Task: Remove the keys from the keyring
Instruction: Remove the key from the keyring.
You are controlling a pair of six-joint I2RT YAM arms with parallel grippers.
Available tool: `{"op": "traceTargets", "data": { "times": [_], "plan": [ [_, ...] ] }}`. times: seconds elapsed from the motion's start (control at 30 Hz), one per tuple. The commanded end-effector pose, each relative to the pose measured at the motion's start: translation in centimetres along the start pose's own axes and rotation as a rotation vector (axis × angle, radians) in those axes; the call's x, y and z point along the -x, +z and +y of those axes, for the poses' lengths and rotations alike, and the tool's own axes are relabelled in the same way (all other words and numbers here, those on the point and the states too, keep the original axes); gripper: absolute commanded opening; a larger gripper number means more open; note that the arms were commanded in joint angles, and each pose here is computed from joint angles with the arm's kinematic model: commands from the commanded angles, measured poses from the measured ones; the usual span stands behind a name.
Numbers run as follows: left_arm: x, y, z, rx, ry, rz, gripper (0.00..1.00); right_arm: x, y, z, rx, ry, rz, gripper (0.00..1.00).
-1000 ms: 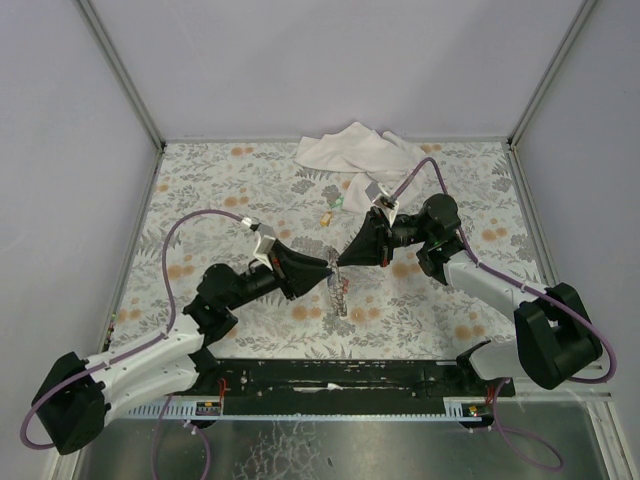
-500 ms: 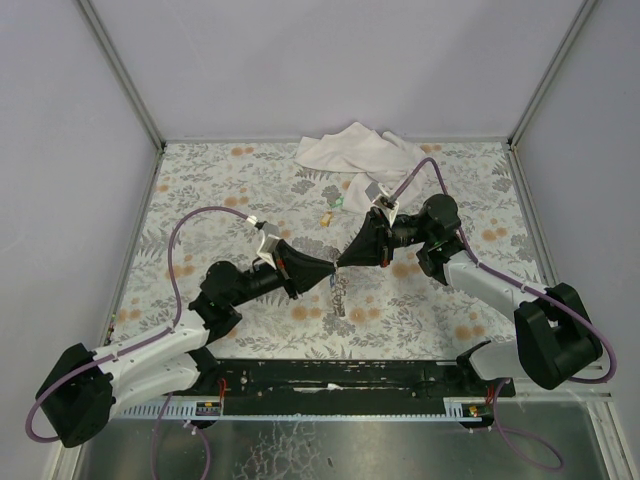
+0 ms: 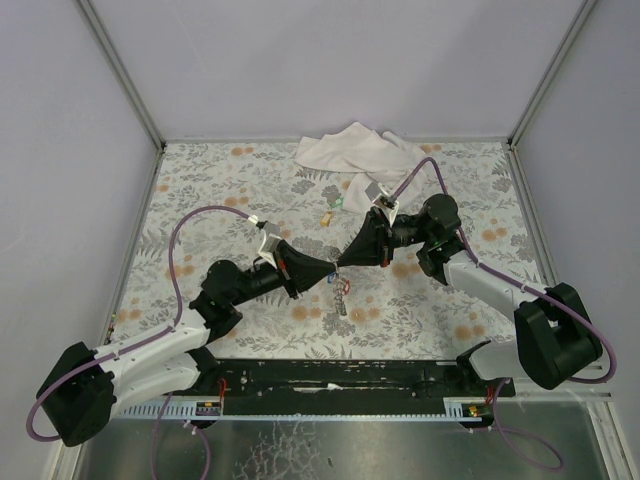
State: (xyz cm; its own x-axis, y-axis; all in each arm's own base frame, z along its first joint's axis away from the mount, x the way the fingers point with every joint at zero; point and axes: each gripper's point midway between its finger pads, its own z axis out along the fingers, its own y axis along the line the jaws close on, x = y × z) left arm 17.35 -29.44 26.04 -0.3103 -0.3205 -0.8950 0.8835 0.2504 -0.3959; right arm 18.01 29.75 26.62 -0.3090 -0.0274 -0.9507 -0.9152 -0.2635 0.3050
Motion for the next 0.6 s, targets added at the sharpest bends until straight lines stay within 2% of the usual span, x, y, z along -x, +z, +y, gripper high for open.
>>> {"op": "traceTargets", "data": {
  "times": [0.0, 0.07, 0.17, 0.3, 0.4, 0.53, 0.57],
  "plan": [
    [3.09, 0.67, -1.48, -0.058, 0.056, -0.078, 0.0, 1.78, 0.07, 0.37, 0.012, -0.097, -0.022, 0.0],
    [2.98, 0.75, -1.28, -0.048, 0.049, -0.071, 0.08, 1.79, 0.11, 0.42, 0.014, -0.099, -0.021, 0.0],
    [3.0, 0.79, -1.17, -0.043, 0.05, -0.072, 0.1, 1.77, 0.11, 0.44, 0.014, -0.099, -0.021, 0.0],
    [3.07, 0.86, -1.33, -0.052, 0.053, -0.073, 0.09, 1.76, 0.09, 0.41, 0.013, -0.1, -0.021, 0.0],
    [2.95, 0.9, -1.46, -0.062, 0.055, -0.065, 0.01, 1.75, 0.11, 0.43, 0.014, -0.099, -0.021, 0.0],
    [2.59, 0.84, -1.26, -0.051, 0.057, -0.044, 0.0, 1.66, 0.12, 0.36, 0.012, -0.095, -0.02, 0.0],
    [2.46, 0.8, -1.0, -0.035, 0.06, -0.033, 0.0, 1.58, 0.08, 0.26, 0.01, -0.101, -0.017, 0.03]
  ]
}}
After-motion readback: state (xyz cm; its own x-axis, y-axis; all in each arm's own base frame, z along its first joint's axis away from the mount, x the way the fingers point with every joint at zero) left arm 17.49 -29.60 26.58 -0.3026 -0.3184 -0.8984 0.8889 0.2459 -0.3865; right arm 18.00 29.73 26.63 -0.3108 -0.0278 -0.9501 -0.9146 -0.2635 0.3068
